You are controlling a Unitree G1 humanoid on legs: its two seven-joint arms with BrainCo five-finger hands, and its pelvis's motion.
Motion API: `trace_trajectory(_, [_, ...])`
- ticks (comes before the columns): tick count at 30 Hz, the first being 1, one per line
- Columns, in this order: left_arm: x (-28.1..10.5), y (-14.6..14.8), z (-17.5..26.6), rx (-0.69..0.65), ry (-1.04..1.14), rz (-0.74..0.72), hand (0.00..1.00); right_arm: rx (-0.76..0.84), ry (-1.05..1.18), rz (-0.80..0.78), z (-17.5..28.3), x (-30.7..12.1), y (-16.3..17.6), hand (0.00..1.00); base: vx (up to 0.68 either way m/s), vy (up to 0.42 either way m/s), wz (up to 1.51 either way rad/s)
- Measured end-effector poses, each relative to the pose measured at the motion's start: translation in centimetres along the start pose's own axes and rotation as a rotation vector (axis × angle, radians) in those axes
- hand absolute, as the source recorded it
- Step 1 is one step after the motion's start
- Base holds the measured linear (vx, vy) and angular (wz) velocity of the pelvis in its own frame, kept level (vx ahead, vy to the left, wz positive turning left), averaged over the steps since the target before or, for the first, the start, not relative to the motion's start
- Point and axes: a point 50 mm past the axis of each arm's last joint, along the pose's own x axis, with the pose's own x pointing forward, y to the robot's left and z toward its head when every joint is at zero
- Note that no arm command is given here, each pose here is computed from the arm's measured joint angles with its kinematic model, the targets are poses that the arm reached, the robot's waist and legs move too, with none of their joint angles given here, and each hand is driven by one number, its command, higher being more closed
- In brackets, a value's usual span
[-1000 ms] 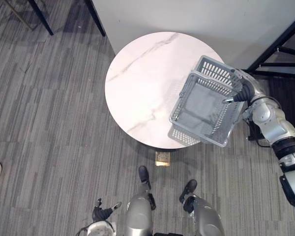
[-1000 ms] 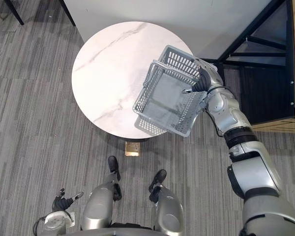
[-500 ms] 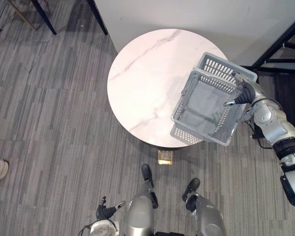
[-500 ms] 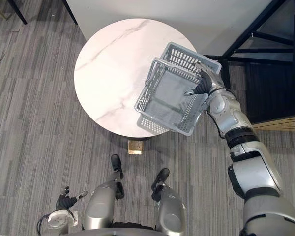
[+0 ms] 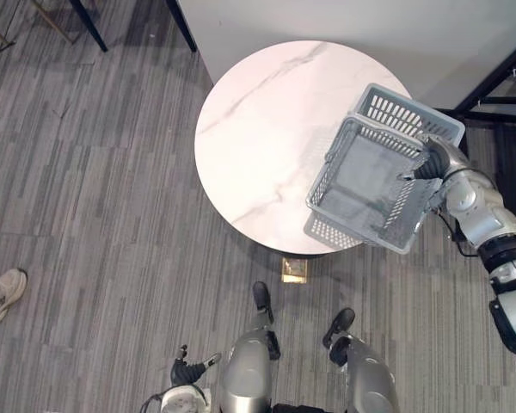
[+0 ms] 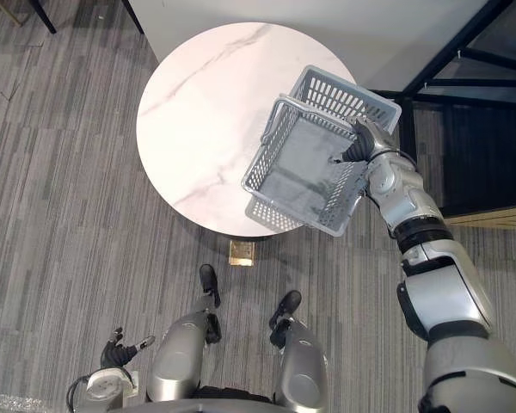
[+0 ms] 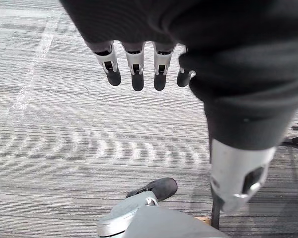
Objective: Pick vegetable in the basket
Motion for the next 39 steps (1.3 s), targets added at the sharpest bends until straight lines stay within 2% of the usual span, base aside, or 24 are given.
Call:
trace_trajectory(12, [-0.2, -0.5, -0.6, 0.020, 0.022, -0.018, 0.00, -0.042, 0.055, 0.018, -1.1, 0.0, 0.2, 1.00, 0.03, -0.016, 0.02])
trace_trajectory(23, [-0.3, -1.0, -0.6, 0.025, 0.020, -0.032, 0.00, -0.044, 0.016, 0.023, -0.9, 0.1, 0.2, 1.00, 0.04, -0.025, -0.01])
trace_trajectory(27, [-0.3, -0.9, -0.5, 0.027, 0.013, -0.031, 0.00, -0.086, -0.089, 0.067, 0.1, -0.4, 1.5, 1.00, 0.06, -0.043, -0.09])
trace_trajectory(31, [-0.3, -0.8, -0.5, 0.028, 0.014, -0.027, 0.00, -0.124, -0.325, 0.095, 2.9, -1.7, 2.5, 1.00, 0.04, -0.036, -0.27])
trace_trajectory(33, [-0.2, -0.3, -1.0, 0.022, 0.032, -0.006, 0.00, -0.104, -0.470, 0.131, 4.5, -3.4, 3.8, 1.00, 0.07, -0.049, -0.24])
trace_trajectory(39, [-0.9, 0.9, -3.7, 0.047, 0.126, -0.018, 0.00, -0.053, -0.616, 0.310, 4.7, -7.8, 8.0, 1.00, 0.11, -0.032, -0.14])
